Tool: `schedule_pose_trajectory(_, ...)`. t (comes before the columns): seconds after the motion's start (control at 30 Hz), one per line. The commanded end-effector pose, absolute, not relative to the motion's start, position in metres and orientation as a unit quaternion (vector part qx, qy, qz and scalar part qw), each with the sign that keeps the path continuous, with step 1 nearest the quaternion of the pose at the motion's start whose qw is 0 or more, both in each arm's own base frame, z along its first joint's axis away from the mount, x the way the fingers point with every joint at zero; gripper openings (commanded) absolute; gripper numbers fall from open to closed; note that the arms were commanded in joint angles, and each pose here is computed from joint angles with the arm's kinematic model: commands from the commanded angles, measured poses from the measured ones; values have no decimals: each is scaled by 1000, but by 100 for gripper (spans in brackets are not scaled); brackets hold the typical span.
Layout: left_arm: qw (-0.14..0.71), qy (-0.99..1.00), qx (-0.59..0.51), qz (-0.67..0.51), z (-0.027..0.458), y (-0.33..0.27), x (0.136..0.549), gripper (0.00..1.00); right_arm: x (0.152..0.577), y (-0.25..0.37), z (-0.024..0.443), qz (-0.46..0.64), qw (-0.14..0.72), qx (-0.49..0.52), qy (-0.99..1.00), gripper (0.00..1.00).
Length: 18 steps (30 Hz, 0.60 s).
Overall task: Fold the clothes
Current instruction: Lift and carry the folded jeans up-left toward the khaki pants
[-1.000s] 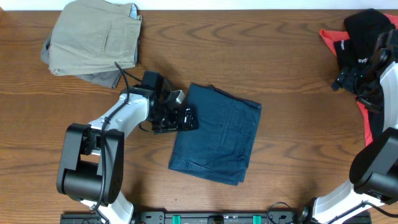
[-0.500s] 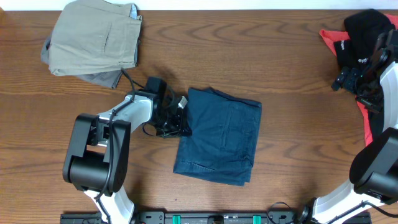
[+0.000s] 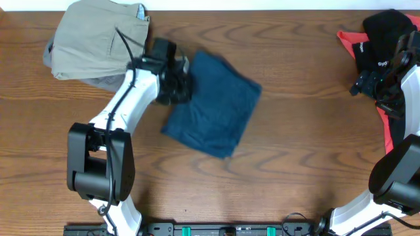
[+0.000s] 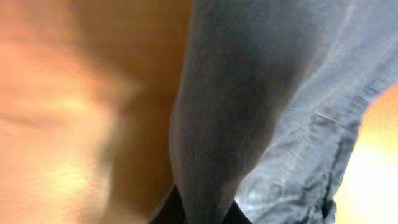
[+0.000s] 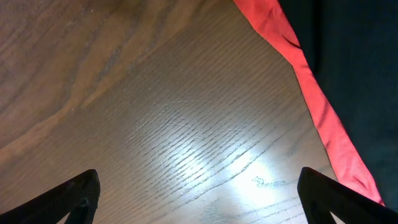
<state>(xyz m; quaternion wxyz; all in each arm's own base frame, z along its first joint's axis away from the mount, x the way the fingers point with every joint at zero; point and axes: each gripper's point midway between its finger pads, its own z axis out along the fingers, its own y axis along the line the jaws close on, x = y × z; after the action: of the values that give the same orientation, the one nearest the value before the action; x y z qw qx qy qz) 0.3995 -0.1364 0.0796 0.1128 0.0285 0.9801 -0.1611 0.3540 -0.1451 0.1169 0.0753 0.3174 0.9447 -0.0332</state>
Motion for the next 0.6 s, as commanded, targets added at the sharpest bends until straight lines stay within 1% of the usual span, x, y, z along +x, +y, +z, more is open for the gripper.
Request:
schedule_pose_trajectory(0.0,184,980,-3,-79,108,-97,440,6,352,-150,117,-36,75,329,941,99)
schedule_pose_trajectory(0.1,222,973,-13,-53,131,-75,461,6,352,-150,117,-36,75,329,941,99)
schedule_pose_trajectory(0.2,245,969,-9,-28,146,-52,472,6,352,-150,117,-36,75,329,941,99)
schedule_pose_trajectory(0.47,285,959,-9,12,177,8,491,6,352,-150,117,-37,75,329,941,99)
schedule_pose_trajectory(0.57,296,955,5,23,184,20,496,6,352,-150,117,-36,75,329,941,99)
